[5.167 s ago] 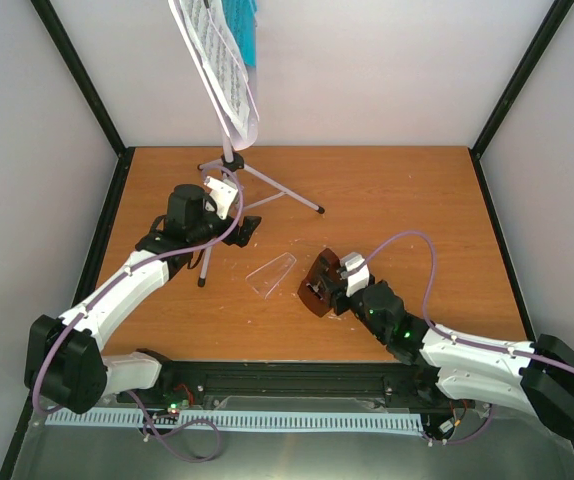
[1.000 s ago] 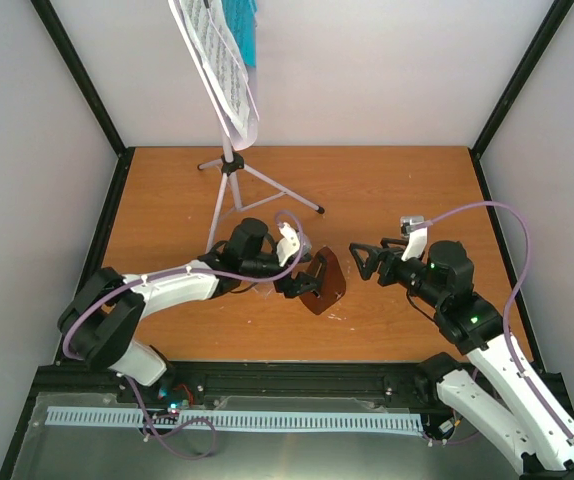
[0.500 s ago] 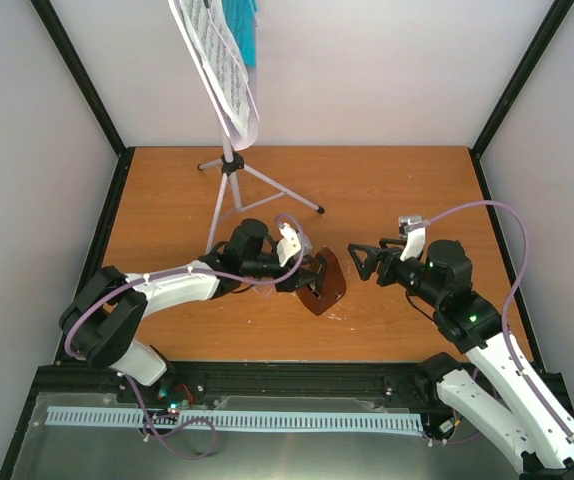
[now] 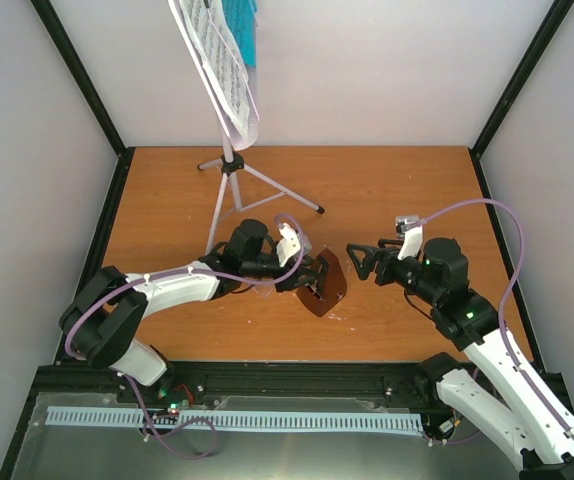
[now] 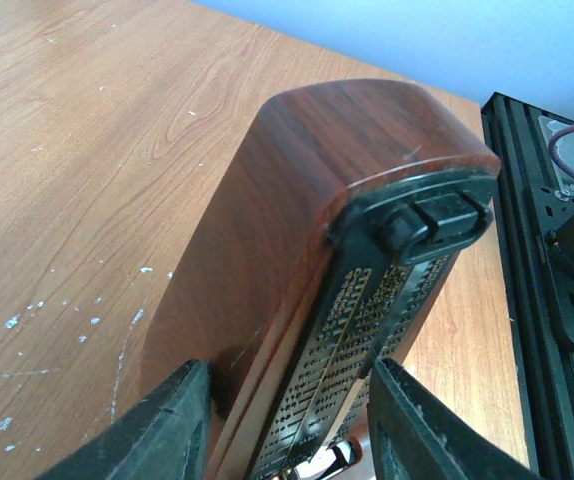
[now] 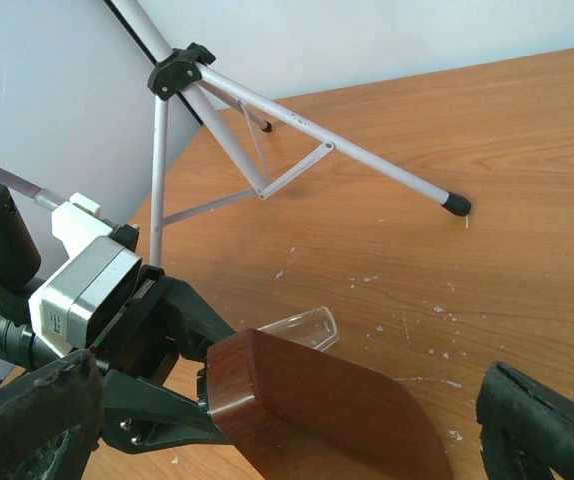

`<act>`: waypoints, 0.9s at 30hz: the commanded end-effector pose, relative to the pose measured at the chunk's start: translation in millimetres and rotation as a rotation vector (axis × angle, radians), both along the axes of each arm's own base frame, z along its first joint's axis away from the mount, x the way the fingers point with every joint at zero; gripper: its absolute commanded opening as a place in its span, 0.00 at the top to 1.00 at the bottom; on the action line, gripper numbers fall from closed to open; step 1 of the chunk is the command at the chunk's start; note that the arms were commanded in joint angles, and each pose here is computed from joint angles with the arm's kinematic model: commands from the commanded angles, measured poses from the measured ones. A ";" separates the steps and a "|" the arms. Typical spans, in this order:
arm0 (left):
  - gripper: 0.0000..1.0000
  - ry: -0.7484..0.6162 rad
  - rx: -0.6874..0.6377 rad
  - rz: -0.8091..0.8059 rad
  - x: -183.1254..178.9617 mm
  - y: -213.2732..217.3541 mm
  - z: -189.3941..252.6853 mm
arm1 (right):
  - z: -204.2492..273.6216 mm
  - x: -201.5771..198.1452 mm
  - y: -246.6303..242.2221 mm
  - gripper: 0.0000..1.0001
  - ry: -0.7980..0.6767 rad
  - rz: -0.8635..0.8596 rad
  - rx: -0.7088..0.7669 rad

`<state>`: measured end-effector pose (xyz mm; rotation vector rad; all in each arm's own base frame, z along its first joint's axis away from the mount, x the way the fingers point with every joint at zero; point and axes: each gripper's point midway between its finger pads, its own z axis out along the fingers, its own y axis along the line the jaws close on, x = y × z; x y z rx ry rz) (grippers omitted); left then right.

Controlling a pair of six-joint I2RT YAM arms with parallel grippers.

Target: Pack up the instrument practice props

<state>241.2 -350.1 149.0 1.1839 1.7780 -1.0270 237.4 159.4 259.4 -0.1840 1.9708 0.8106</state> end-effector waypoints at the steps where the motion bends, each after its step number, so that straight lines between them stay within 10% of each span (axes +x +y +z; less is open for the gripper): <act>1: 0.56 -0.025 -0.059 -0.039 -5.0 -7.8 17.4 | 9.9 -0.5 0.2 0.00 -0.028 0.005 0.023; 8: 0.55 -0.021 -0.064 -0.040 -6.8 -6.6 19.2 | 9.2 -2.1 -2.1 0.00 -0.026 -0.006 0.031; 21: 0.05 0.236 -0.229 -0.006 -27.7 13.4 40.0 | -99.3 -7.0 -18.6 0.03 0.404 -0.213 0.094; 27: 0.02 0.363 -0.269 0.019 -23.1 25.8 27.0 | -146.3 -25.4 4.3 0.16 0.562 -0.135 0.276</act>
